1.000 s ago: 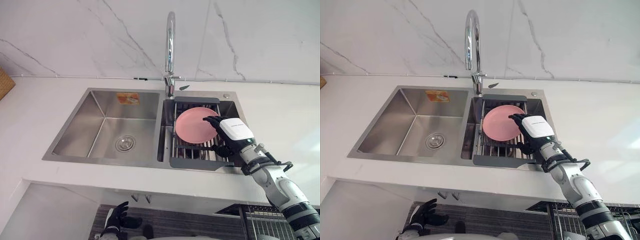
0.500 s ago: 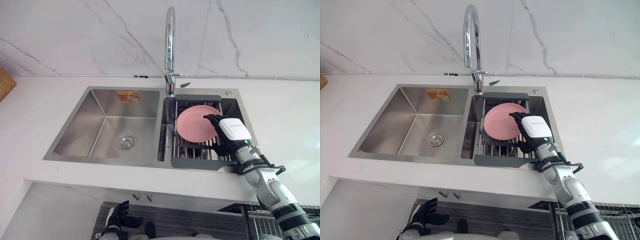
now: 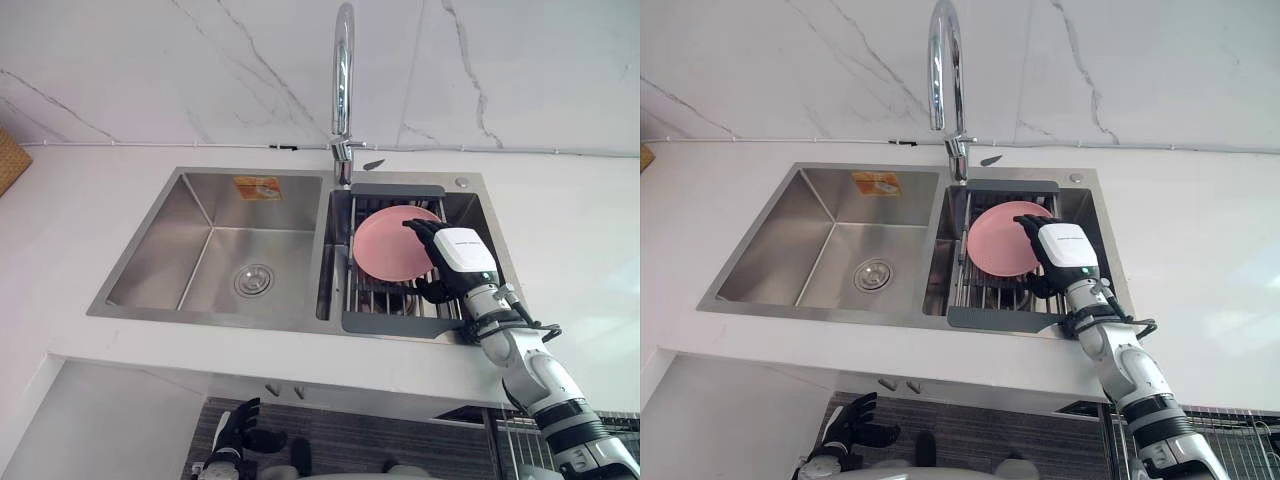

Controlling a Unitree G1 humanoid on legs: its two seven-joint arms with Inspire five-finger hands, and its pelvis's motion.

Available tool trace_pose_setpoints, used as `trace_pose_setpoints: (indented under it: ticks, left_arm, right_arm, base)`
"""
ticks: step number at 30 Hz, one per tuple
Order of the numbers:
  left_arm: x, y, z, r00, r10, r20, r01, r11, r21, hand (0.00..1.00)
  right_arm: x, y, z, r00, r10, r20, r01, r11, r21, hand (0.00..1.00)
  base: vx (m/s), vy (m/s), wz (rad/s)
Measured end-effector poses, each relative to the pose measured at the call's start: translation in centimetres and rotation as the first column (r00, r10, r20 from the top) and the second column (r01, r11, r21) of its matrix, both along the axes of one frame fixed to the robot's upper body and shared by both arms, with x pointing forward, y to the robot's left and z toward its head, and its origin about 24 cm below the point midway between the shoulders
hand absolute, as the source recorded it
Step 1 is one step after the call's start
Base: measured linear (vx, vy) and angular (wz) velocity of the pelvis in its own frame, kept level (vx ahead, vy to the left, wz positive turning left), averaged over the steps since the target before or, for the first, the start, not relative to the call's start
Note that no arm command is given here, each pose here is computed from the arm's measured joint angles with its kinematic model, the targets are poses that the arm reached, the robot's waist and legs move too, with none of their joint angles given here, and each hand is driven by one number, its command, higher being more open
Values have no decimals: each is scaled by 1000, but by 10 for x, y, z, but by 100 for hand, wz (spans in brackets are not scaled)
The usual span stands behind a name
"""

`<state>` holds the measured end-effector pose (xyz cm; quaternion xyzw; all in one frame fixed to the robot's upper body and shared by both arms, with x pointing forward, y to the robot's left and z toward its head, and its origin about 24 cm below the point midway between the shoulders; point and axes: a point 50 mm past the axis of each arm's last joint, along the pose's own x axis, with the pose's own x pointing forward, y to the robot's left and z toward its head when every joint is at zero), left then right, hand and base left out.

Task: Walk over to the sink, pick up the cup, carry it to the dishwasher, place the cup inside the dishwasher, then close the dishwasher door

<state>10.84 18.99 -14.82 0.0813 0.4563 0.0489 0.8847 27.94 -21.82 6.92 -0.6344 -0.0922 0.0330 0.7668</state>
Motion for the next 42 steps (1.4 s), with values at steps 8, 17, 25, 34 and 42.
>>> trace_pose_setpoints:
  ticks: [8, 17, 25, 34, 42]
  left_arm:
    - [0, 0, 0, 1000, 0, 1, 0, 1000, 0, 90]
    - [3, 0, 1, 1000, -3, 9, 3, 1000, -1, 90]
    - [3, 0, 1, 1000, -1, 4, 1, 1000, 0, 90]
    - [2, 1, 0, 1000, 2, -7, -2, 1000, 2, 90]
    - [1, 1, 0, 1000, 1, -10, -1, 1000, 1, 90]
  right_arm:
    - [5, 5, 6, 999, 32, 36, -33, 999, 18, 30]
    - [8, 5, 4, 1000, 18, 10, -18, 998, 58, 30]
    - [8, 6, 10, 1000, 18, 24, -20, 996, 86, 30]
    - [-4, 13, 33, 992, 89, 90, -101, 985, 141, 30]
    - [-6, 8, 44, 986, 130, 108, -138, 988, 74, 30]
  base:
    - [-12, -5, 4]
    - [-8, -3, 1]
    - [0, 0, 0]
    - [-9, -4, -4]
    - [-38, -9, -3]
